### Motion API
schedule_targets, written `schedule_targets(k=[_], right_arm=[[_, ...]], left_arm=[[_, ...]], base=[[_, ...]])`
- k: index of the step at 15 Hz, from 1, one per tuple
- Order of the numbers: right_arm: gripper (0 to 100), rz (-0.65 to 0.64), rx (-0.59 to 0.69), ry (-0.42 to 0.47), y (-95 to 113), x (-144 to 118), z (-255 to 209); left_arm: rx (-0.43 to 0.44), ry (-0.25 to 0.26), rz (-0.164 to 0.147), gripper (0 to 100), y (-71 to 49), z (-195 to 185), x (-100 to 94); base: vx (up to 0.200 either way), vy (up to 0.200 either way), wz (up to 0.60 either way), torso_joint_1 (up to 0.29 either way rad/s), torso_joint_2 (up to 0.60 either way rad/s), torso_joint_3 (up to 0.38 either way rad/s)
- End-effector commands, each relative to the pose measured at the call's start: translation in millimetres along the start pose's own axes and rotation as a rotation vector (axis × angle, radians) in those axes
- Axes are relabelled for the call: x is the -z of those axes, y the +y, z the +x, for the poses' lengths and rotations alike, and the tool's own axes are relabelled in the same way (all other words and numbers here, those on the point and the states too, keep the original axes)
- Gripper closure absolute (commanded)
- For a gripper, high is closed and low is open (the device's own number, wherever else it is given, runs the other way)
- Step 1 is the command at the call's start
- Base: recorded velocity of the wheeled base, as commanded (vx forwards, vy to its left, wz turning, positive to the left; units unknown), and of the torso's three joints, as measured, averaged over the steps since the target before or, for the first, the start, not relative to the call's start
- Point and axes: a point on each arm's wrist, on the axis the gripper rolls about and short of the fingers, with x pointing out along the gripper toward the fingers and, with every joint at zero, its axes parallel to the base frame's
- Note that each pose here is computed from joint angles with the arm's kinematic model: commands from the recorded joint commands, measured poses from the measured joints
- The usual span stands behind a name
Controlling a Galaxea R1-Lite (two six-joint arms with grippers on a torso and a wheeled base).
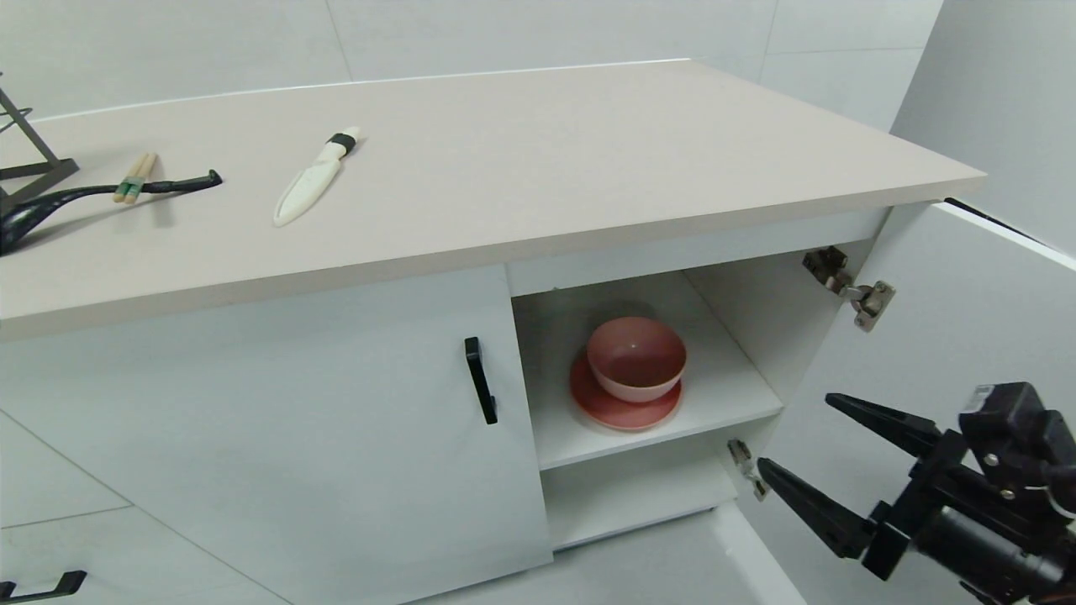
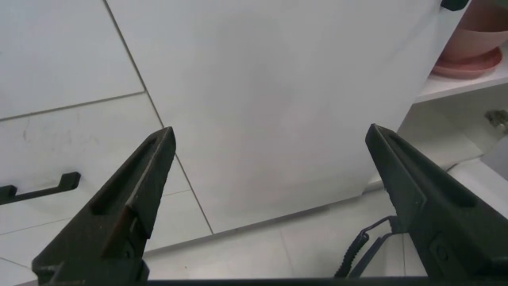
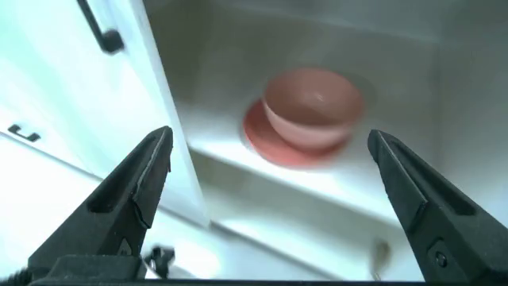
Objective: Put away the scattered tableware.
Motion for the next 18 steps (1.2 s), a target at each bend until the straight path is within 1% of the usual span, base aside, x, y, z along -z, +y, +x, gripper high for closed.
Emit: schedule_targets(k=[1, 2, 4, 5, 6, 7, 8, 9, 11, 12, 14, 18], right_arm=[[0, 0.002, 0.065, -0.029, -9, -10, -29], [0, 0.021, 0.083, -0.006, -11, -10, -35], [0, 0.044, 0.197, 0.033, -21, -9, -50], [0, 0.048, 0.278, 0.069, -25, -9, -74], [0, 0.050, 0.277, 0.100, -19, -6, -95], [0, 0.056, 0.278, 0.148, -13, 1, -115], [0, 0.063, 0.288, 0.176, -9, 8, -131], [0, 0.071, 0.325, 0.194, -2, 19, -153], [0, 0.069, 0.384, 0.125, 14, 45, -191], [0, 0.081, 0.404, 0.147, 17, 52, -195], [0, 0.108, 0.434, 0.145, 16, 51, -194], [0, 0.111, 0.429, 0.145, 16, 51, -194]], left_arm=[[0.000, 0.000, -0.001, 0, 0.0, 0, -0.1], [0.000, 0.000, -0.002, 0, 0.0, 0, -0.1], [0.001, 0.000, 0.004, 0, 0.0, 0, -0.1], [0.000, 0.000, -0.004, 0, 0.0, 0, -0.1], [0.001, 0.000, -0.002, 0, 0.0, 0, -0.1], [0.001, 0.000, 0.001, 0, 0.0, 0, -0.1], [0.001, 0.000, 0.002, 0, 0.0, 0, -0.1], [0.001, 0.000, 0.001, 0, 0.0, 0, -0.1], [0.001, 0.000, 0.004, 0, 0.0, 0, -0.1], [0.003, -0.001, 0.005, 0, -0.1, 0, -0.3], [0.004, -0.001, 0.013, 0, -0.1, 0, -0.3], [0.004, 0.000, 0.018, 0, -0.1, 0, -0.1]], base=[[0.000, 0.000, 0.00, 0.000, 0.00, 0.000], [0.000, 0.000, 0.00, 0.000, 0.00, 0.000], [0.000, 0.000, 0.00, 0.000, 0.00, 0.000], [0.000, 0.000, 0.00, 0.000, 0.00, 0.000], [0.000, 0.000, 0.00, 0.000, 0.00, 0.000], [0.000, 0.000, 0.00, 0.000, 0.00, 0.000], [0.000, 0.000, 0.00, 0.000, 0.00, 0.000], [0.000, 0.000, 0.00, 0.000, 0.00, 0.000], [0.000, 0.000, 0.00, 0.000, 0.00, 0.000], [0.000, 0.000, 0.00, 0.000, 0.00, 0.000], [0.000, 0.000, 0.00, 0.000, 0.00, 0.000], [0.000, 0.000, 0.00, 0.000, 0.00, 0.000]])
